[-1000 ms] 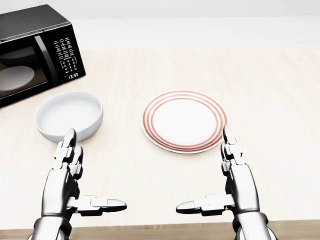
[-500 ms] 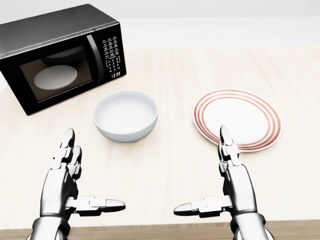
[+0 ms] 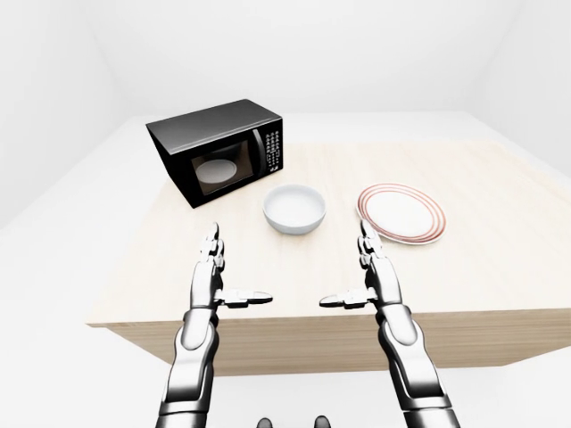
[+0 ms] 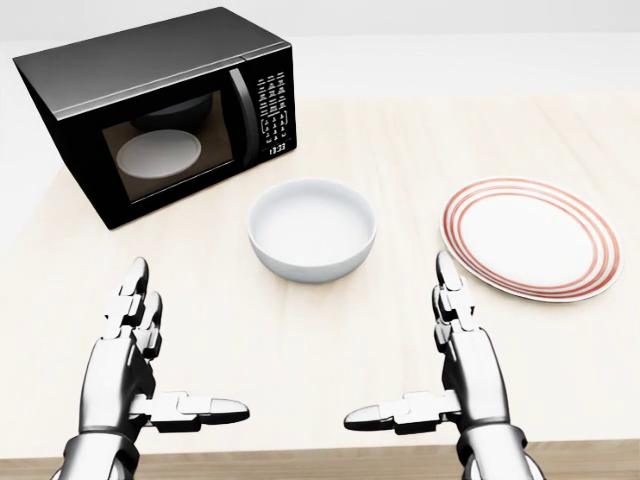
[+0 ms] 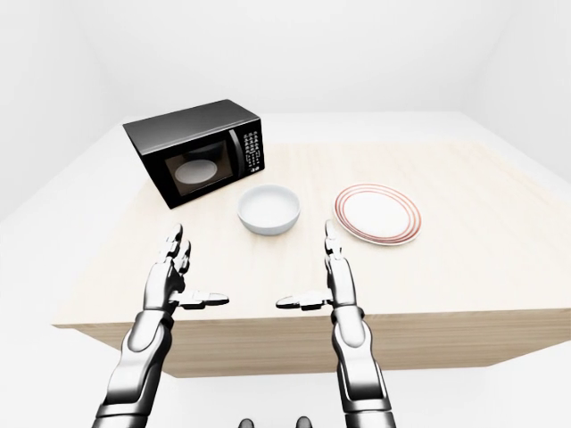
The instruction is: Pick up the white bowl and put it on the plate.
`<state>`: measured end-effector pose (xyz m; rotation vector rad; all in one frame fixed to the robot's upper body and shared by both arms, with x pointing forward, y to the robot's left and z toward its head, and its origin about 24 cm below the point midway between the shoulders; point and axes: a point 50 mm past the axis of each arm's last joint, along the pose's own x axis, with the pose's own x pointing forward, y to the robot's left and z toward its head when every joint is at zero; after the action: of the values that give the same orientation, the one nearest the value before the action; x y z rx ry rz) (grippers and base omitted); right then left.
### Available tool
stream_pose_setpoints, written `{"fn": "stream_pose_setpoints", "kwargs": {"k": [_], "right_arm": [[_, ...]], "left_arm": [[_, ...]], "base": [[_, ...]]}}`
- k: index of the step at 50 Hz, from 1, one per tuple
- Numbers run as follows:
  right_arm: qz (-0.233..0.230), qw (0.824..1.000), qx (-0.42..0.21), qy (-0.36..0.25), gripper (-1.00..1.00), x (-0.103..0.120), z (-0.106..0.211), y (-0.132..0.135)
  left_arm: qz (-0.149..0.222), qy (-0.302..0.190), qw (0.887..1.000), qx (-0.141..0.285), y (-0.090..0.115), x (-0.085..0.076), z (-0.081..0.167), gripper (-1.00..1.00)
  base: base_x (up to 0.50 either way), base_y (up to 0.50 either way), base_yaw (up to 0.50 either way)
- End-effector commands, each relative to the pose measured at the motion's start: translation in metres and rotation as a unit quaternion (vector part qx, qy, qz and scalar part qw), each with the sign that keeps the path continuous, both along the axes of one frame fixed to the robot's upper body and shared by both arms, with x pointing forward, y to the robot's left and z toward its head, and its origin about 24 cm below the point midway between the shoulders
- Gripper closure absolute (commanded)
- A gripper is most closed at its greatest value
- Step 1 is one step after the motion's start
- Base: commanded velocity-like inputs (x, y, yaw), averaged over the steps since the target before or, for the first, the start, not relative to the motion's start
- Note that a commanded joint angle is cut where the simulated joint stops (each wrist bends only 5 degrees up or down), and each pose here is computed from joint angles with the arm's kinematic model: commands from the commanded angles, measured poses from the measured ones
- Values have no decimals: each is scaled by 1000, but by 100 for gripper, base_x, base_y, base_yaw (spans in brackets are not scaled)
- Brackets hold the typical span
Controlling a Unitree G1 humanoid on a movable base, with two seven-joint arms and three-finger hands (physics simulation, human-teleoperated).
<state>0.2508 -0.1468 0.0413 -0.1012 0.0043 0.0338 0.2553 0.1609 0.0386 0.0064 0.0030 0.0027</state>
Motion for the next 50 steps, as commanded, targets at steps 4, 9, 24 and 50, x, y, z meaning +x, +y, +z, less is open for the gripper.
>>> {"fn": "stream_pose_setpoints", "kwargs": {"k": [4,9,24,50], "right_arm": [[6,1000,-3,11,-100,1,-3,2],[7,1000,-4,12,-100,0,-4,3],[11,1000,-2,7,-100,-1,-4,4],[13,1000,-4,3,-100,-1,-3,4]], "left_arm": [[-1,0,1000,-2,-1,0,0,-100],[-1,0,1000,-2,-1,0,0,-100],[-1,0,1000,-2,-1,0,0,-100],[-1,0,1000,-2,-1,0,0,-100]], "base": [[0,0,0],[0,0,0],[18,0,0],[24,0,0]]}}
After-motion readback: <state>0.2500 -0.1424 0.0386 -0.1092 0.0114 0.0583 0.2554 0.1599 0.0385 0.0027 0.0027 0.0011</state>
